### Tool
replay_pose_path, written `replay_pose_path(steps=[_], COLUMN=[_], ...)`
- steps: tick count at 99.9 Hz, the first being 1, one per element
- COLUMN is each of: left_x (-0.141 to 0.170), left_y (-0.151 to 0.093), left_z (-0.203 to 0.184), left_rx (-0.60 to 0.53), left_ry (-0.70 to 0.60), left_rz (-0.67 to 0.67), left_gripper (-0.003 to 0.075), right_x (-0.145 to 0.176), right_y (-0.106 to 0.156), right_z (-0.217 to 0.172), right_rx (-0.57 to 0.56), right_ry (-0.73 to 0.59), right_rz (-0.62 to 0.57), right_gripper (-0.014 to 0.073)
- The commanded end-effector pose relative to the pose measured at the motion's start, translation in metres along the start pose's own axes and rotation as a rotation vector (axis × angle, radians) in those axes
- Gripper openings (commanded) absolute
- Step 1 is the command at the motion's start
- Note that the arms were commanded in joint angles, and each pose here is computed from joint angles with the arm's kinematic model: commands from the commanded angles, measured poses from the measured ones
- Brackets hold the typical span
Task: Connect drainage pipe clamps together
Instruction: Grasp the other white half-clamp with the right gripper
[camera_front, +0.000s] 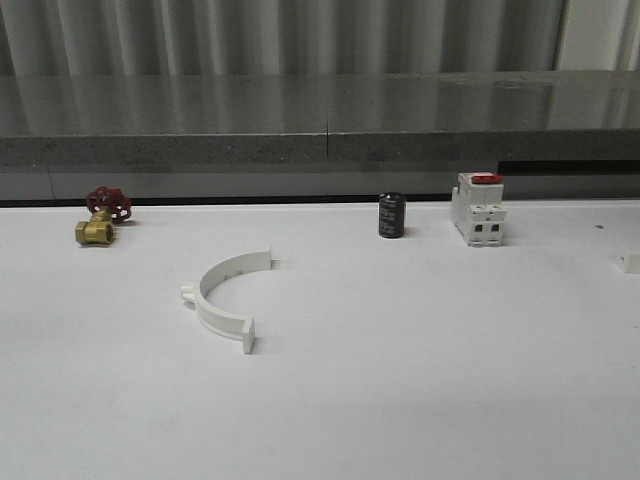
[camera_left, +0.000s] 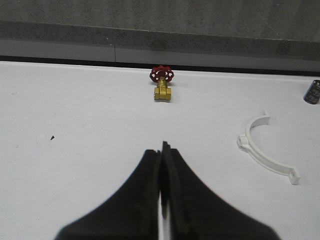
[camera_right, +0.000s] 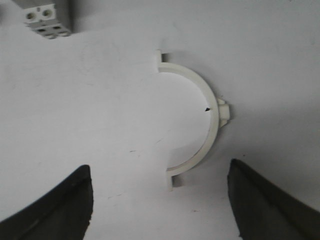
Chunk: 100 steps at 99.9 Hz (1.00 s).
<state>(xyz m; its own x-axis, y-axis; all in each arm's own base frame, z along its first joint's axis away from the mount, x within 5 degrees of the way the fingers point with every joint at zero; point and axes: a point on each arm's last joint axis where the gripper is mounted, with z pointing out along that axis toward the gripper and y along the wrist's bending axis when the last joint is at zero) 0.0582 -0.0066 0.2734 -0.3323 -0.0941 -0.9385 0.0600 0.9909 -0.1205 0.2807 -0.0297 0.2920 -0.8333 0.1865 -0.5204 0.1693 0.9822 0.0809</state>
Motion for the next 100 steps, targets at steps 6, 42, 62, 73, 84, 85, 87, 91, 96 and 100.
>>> replay_pose_path(steps=[6, 42, 62, 73, 84, 85, 87, 91, 96, 100], left_x=[-0.014, -0.014, -0.014, -0.014, -0.014, -0.014, -0.014, -0.014, -0.014, -0.014], left_y=[-0.002, -0.001, -0.001, -0.001, -0.001, -0.001, -0.001, -0.001, -0.001, -0.001], left_z=[-0.002, -0.002, -0.002, -0.002, -0.002, -0.002, -0.002, -0.002, -0.002, -0.002], left_rx=[0.009, 0.009, 0.009, 0.009, 0.009, 0.009, 0.009, 0.009, 0.009, 0.009], left_ry=[-0.092, -0.092, -0.092, -0.092, -0.092, -0.092, -0.092, -0.092, -0.092, -0.092], left_rz=[-0.002, -0.002, -0.002, -0.002, -0.002, -0.002, -0.002, -0.002, -0.002, -0.002], left_gripper=[-0.002, -0.002, -0.002, -0.002, -0.002, -0.002, -0.002, -0.002, -0.002, -0.002], right_x=[-0.023, -0.022, -0.017, -0.016, -0.015, -0.015, -0.015, -0.015, -0.015, -0.015], right_y=[-0.02, -0.052, -0.054, -0.055, -0.055, -0.055, -0.055, -0.055, -0.055, -0.055], right_z=[0.018, 0.111, 0.129, 0.134, 0.135, 0.135, 0.135, 0.135, 0.135, 0.135], right_rx=[0.035, 0.074, 0.073, 0.073, 0.073, 0.073, 0.072, 0.072, 0.072, 0.072], right_ry=[-0.026, 0.05, 0.082, 0.093, 0.097, 0.097, 0.097, 0.097, 0.099, 0.099], right_rz=[-0.039, -0.046, -0.046, -0.045, -0.045, -0.045, -0.044, -0.044, -0.044, -0.044], right_gripper=[0.0561, 0.0561, 0.0561, 0.0561, 0.0536, 0.0523, 0.05, 0.045, 0.0366, 0.0288])
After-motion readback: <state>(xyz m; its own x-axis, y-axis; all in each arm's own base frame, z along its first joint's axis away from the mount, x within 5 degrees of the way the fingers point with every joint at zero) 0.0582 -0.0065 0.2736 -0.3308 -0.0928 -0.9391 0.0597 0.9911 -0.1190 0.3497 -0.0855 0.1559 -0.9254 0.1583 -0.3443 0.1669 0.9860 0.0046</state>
